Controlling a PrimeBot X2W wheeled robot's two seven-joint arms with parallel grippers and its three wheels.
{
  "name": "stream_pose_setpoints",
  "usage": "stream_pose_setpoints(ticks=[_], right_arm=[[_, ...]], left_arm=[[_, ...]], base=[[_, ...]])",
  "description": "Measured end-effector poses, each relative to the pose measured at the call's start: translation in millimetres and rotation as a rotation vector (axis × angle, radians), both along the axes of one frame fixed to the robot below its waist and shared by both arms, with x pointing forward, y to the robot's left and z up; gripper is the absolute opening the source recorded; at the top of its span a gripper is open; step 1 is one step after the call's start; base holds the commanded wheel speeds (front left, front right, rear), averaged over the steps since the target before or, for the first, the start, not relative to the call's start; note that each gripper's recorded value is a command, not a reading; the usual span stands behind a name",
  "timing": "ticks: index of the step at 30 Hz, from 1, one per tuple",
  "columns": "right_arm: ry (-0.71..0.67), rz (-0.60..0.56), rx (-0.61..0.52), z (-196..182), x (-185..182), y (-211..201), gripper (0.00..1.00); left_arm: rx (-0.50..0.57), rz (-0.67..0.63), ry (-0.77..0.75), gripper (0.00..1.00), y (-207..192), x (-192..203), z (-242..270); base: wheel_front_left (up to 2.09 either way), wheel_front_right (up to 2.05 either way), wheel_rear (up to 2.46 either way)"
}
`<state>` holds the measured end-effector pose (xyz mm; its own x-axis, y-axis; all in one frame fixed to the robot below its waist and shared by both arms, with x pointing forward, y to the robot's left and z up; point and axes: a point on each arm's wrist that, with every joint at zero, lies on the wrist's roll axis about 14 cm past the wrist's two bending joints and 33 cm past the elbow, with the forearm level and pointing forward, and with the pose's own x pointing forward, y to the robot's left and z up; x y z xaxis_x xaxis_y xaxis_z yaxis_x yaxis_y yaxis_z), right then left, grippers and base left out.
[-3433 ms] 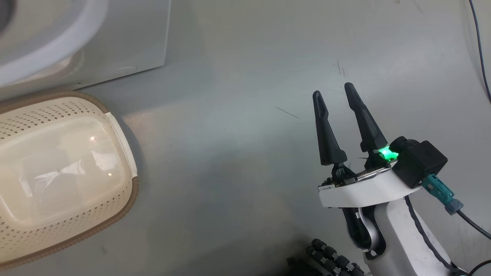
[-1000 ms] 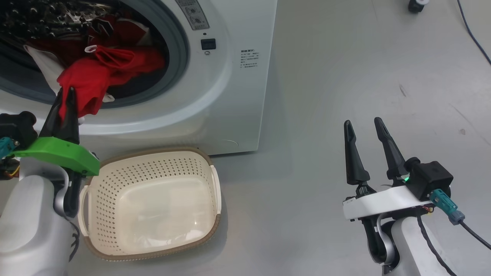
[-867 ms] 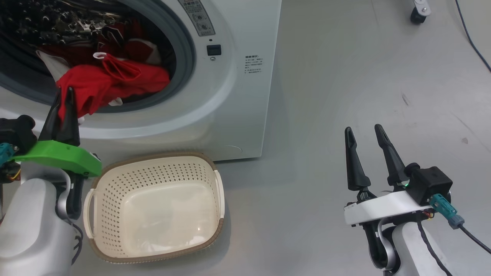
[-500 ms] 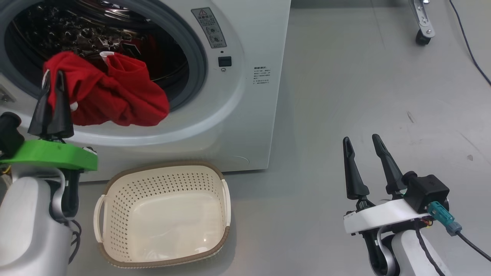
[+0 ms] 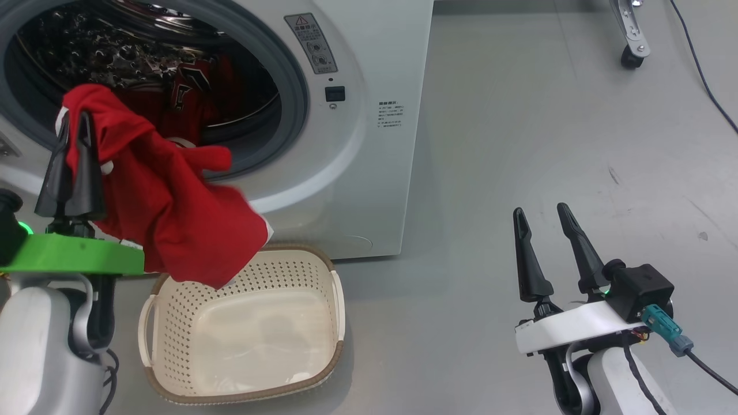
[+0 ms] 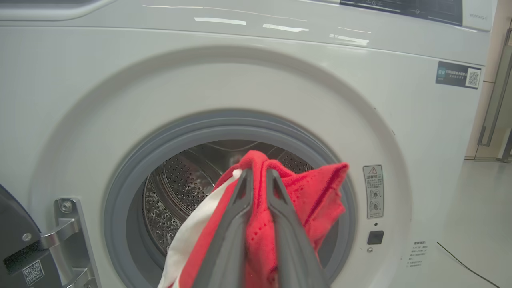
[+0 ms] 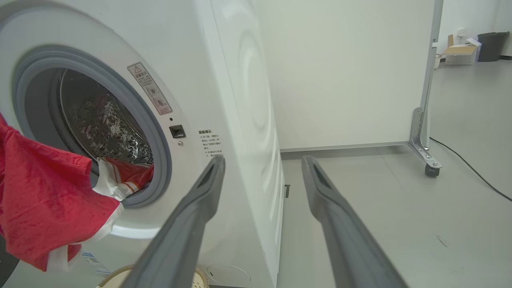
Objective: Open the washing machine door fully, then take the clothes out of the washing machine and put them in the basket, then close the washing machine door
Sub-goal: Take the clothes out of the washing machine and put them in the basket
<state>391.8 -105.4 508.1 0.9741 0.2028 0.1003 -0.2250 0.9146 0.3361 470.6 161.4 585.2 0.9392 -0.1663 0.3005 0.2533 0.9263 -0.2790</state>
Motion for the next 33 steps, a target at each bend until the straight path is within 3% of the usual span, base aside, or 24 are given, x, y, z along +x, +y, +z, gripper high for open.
stream_pose_setpoints(ticks=[19, 33], right_arm=[[0.053, -0.009, 0.004, -19.9, 8.1, -3.0, 1.0], [0.094, -0.027, -0.002, -37.3, 21.0, -9.0, 1.0]], left_arm=[[0.075, -0.065, 0.306, 0.0, -8.7, -6.6, -99.5], [0.139, -0.096, 0.629, 0.0, -5.7, -15.4, -204.2]], base=[[0.0, 0.0, 0.0], [0.0, 0.0, 0.0]])
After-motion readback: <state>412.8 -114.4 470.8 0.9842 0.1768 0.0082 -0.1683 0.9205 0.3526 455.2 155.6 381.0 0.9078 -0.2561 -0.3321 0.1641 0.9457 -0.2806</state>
